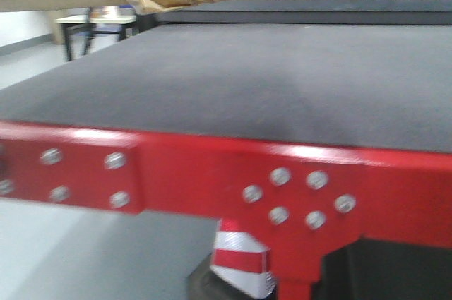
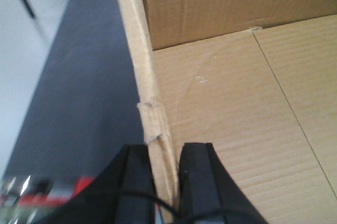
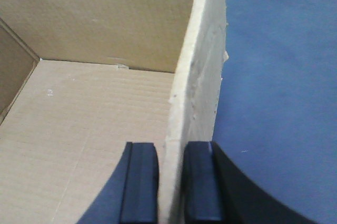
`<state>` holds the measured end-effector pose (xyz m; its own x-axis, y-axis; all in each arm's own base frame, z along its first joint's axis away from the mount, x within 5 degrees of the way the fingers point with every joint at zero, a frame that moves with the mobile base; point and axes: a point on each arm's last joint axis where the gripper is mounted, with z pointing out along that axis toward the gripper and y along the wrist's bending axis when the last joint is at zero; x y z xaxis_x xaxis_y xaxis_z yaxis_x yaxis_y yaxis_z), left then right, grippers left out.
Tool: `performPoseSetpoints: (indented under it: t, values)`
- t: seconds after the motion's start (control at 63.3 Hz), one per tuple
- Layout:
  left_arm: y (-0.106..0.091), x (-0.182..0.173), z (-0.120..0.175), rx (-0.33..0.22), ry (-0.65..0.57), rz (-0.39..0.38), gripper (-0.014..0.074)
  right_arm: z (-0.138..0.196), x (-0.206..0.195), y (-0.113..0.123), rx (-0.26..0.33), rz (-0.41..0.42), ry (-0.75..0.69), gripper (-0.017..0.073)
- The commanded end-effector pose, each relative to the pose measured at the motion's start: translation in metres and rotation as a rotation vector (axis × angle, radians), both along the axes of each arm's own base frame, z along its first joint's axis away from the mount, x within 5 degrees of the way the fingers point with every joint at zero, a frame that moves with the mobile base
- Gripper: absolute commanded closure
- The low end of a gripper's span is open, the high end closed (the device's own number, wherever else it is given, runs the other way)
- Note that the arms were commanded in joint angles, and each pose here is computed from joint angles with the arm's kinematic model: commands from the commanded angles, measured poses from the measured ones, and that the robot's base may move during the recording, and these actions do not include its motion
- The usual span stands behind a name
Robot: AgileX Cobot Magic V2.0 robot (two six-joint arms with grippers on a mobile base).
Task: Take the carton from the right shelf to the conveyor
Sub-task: 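Lower the carton onto the dark conveyor belt with both grippers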
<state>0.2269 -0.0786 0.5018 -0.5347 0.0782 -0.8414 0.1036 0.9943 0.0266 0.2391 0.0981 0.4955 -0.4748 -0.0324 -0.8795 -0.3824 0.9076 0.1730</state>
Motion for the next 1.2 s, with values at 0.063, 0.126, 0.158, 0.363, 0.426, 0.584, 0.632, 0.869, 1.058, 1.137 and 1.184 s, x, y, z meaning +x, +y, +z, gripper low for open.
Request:
performPoseSetpoints:
  t: [0.063,0.126,0.158,0.363,0.426,0.584,0.632,0.869,1.058,1.137,1.184]
  values:
    - [0.0151,-0.0018,0.0052,0.112,-0.036,0.077,0.0603,0.0084,-0.0018,-0.0084,-0.028,-0.038,-0.079,0.0629]
    - [0.0151,-0.0018,0.0052,0.112,-0.036,0.077,0.0603,0.0084,-0.0018,-0.0084,-0.028,-0.038,-0.079,0.0629]
    - [0.0151,-0.0018,0.0052,0.112,-0.036,0.077,0.0603,0.0084,-0.0018,-0.0084,-0.028,-0.038,-0.079,0.0629]
    - [0.0151,-0.0018,0.0052,0.112,-0.036,0.077,0.0603,0.0084,-0.0018,-0.0084,-0.028,-0.038,-0.079,0.0629]
    - [0.0151,-0.0018,0.0052,0.112,-0.036,0.077,0.0603,0.0084,-0.0018,-0.0084,-0.028,-0.038,-0.079,0.0629]
    - [0.0141,-0.0007,0.0071,0.107,-0.06,0.069,0.0603,0.0084,-0.0018,-0.0084,-0.028,-0.038,-0.079,0.0629]
    - [0.0137,-0.0002,0.0079,0.104,-0.071,0.065,0.0603,0.0084,-0.0018,-0.0084,-0.028,-0.038,-0.079,0.0629]
    - [0.0122,0.0014,0.0108,0.096,-0.107,0.052,0.0603,0.0084,-0.0018,-0.0084,-0.028,-0.038,-0.079,0.0629]
    - [0.0122,0.0014,0.0108,0.096,-0.107,0.052,0.0603,0.0084,-0.0018,-0.0084,-0.028,-0.038,-0.079,0.0629]
    - [0.0122,0.0014,0.0108,0.096,-0.107,0.052,0.0603,0.0084,-0.0018,-0.0084,-0.028,-0.038,-0.079,0.0629]
    - [0.0122,0.0014,0.0108,0.096,-0.107,0.052,0.0603,0.0084,-0.0018,-0.0084,-0.028,-0.038,-0.079,0.0629]
